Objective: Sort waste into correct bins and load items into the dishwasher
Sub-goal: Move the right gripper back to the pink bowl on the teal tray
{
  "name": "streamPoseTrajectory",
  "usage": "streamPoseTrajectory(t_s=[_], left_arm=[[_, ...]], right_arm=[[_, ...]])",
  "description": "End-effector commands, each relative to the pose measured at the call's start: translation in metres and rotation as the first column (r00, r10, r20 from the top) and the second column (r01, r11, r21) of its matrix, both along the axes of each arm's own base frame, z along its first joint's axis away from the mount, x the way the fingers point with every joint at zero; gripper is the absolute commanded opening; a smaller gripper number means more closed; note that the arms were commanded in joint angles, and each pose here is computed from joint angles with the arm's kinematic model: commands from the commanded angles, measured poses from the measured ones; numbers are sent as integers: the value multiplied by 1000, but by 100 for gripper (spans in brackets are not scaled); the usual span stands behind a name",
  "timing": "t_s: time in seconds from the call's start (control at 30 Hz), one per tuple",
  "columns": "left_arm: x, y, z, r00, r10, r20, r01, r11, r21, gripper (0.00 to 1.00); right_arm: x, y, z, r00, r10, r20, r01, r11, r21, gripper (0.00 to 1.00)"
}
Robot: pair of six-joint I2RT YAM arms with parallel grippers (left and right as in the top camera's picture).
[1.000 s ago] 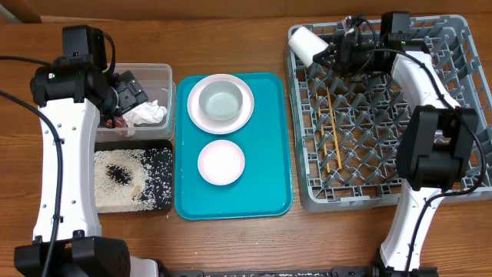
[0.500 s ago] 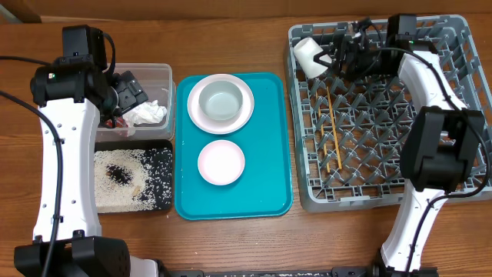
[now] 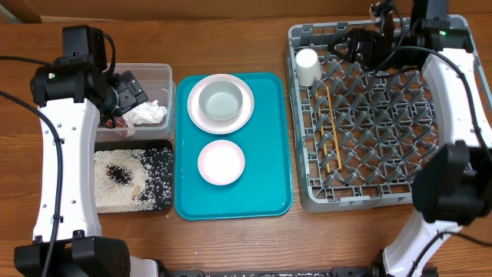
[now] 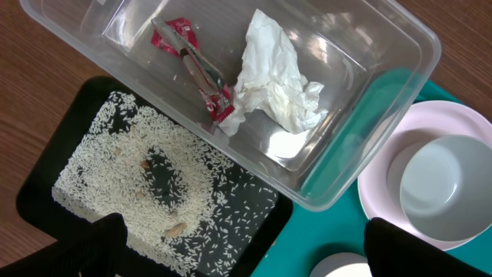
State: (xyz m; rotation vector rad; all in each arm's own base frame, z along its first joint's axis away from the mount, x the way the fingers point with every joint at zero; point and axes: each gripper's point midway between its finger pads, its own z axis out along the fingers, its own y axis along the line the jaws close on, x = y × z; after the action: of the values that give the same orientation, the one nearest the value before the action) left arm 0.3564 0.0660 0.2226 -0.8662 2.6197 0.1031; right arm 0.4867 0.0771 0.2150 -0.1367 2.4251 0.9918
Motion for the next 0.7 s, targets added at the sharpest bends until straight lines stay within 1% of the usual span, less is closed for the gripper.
streamPoseTrajectory(t_s=[0.0,0.07,0.17,0.2,0.33,0.5,0.67], left_arm=[[3,3,3,1000,-1,7,1,1000,10,100],[3,3,3,1000,-1,8,1,1000,10,100],[3,3,3,1000,-1,7,1,1000,9,100],[3,3,3,1000,-1,7,1,1000,9,100],[3,3,3,1000,-1,7,1,1000,10,100],[3,3,3,1000,-1,7,1,1000,10,100],[3,3,3,1000,-1,7,1,1000,10,100]], right_arm=[[-8,2,15,998,-46,47,54,982,-181,100],[-15,13,14,999,-36,38,43,972,-230,100],[-27,42,8,1000,16,12,-12,960,-281,100],[-36,64,4,998,60,-2,-58,949,-311,100],[-54,114,0,987,159,8,-144,917,-371,100],[-85,178,-5,955,297,15,-265,872,-411,100],[-122,234,-18,904,427,-10,-392,820,-417,100]])
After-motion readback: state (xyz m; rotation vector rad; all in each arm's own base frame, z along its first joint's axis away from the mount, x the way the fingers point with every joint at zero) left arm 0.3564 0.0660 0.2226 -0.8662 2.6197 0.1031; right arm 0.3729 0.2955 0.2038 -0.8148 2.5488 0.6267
